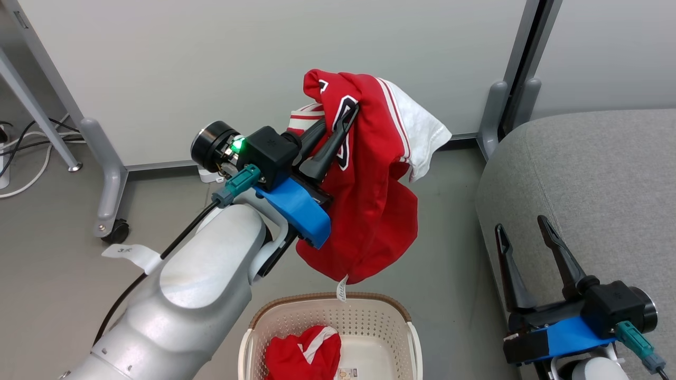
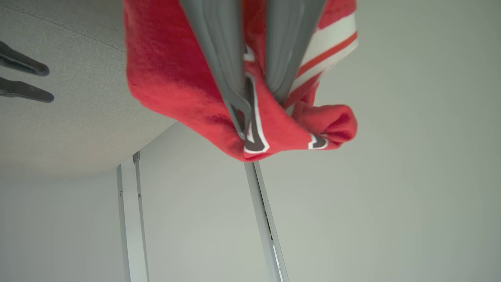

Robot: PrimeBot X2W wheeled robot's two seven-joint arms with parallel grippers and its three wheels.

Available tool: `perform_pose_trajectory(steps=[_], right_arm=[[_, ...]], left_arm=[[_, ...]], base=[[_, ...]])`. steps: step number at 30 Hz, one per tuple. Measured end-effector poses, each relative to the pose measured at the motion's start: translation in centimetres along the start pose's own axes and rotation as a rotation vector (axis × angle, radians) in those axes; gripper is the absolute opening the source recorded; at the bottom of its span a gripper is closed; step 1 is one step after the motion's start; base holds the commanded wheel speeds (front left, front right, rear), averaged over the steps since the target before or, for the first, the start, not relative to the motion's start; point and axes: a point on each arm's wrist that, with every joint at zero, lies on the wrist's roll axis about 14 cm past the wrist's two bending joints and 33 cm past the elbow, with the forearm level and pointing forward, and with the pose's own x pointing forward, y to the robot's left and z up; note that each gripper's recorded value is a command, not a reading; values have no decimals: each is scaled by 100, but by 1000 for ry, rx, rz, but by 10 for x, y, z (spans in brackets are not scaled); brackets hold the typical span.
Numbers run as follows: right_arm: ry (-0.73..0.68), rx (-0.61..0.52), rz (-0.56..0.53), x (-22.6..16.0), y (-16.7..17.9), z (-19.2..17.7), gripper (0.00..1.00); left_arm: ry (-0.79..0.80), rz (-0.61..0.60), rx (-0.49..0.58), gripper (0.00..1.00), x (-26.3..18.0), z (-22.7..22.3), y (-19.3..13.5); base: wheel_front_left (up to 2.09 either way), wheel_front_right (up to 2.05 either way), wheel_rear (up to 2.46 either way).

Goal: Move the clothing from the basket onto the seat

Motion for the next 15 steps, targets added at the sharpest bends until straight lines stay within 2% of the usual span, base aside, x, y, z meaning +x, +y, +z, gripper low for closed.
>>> perform_pose_trajectory(steps=[8,15], right_arm=[[-1,20,20,1,8,0,100],[-9,67,153,15,53,1,100]], left_arm=[[4,-1,-1,0,-1,-1,-1],[9,-1,-5,0,0,-4,0]], base=[[0,0,0],[0,0,0]])
